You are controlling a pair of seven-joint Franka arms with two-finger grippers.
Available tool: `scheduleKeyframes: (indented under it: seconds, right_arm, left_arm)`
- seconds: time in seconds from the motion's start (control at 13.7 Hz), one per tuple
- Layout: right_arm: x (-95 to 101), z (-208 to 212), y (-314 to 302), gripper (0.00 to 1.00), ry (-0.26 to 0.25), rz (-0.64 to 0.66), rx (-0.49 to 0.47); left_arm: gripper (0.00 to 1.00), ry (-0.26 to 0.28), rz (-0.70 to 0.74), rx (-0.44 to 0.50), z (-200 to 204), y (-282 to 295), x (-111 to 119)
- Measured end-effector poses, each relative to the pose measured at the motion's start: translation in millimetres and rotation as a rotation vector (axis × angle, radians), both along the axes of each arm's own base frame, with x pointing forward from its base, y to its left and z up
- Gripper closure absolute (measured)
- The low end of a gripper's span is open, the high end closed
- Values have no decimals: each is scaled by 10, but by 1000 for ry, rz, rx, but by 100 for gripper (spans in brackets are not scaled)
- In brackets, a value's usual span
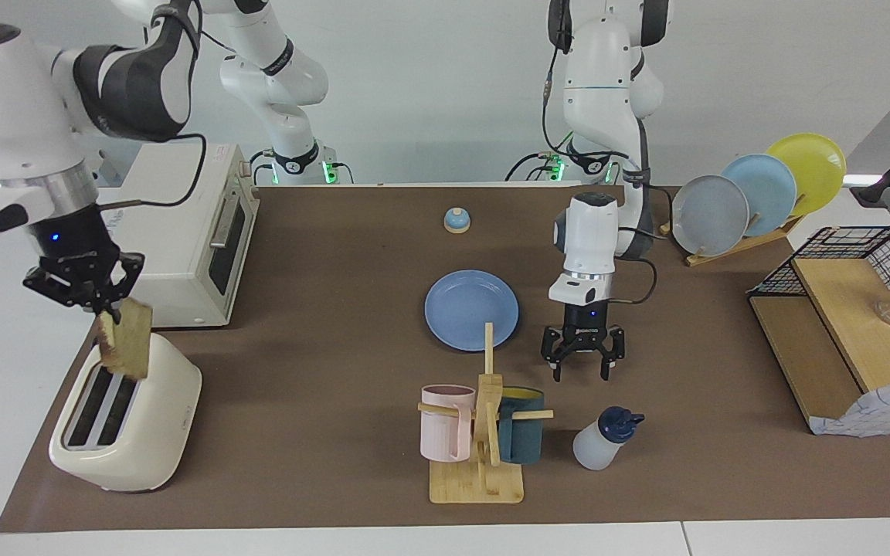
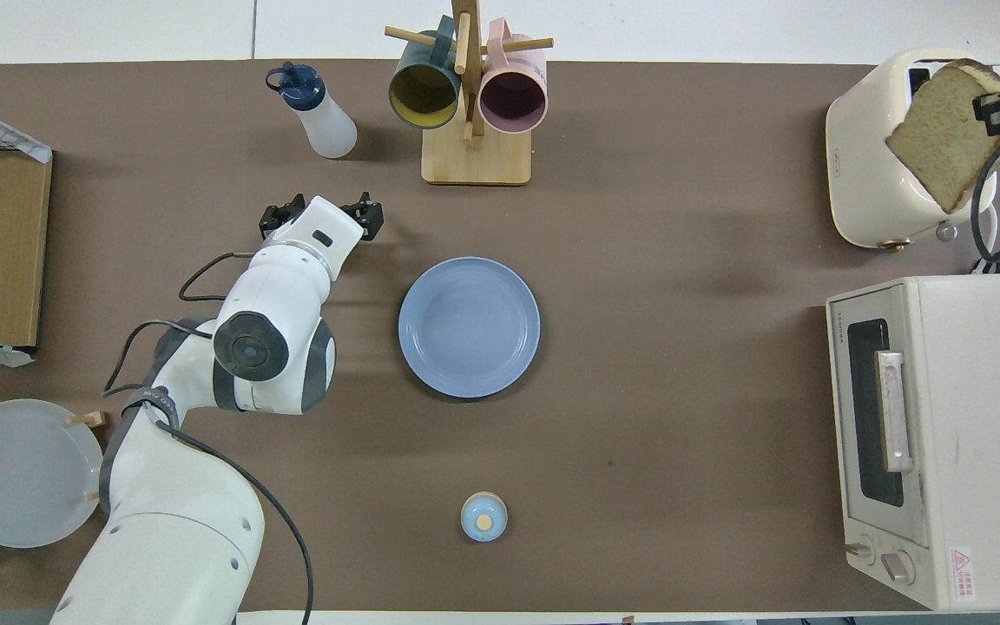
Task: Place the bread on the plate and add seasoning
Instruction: 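Reach the left gripper to the bottle while the right gripper grasps the bread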
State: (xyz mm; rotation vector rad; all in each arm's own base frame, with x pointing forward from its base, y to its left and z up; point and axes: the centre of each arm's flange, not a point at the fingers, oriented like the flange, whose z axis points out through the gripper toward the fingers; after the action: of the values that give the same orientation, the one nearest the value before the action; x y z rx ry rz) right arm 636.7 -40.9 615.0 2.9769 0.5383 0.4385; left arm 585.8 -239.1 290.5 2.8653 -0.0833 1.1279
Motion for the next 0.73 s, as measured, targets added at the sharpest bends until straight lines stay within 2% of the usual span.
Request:
scheduleKeyframes:
  seconds: [0.15, 0.22, 0.37, 0.51, 0.73]
  right_arm:
    - [-125, 89, 382, 93, 34, 8, 14]
    - [-149, 51, 604, 93, 43, -36, 36]
    - [-213, -131, 1187, 93, 67, -129, 81]
    - [-319, -322, 1656, 93, 87, -168, 108]
    - [-392, -423, 1885, 93, 91, -177, 155]
  left_arm:
    - [0, -24, -3, 11, 29, -63, 165]
    - [0, -26, 0, 16, 36, -79, 255]
    - [0, -15, 13, 24, 68, -50, 429]
    - [0, 6, 27, 30, 106, 11, 555]
    - [0, 25, 43, 35, 156, 95, 700]
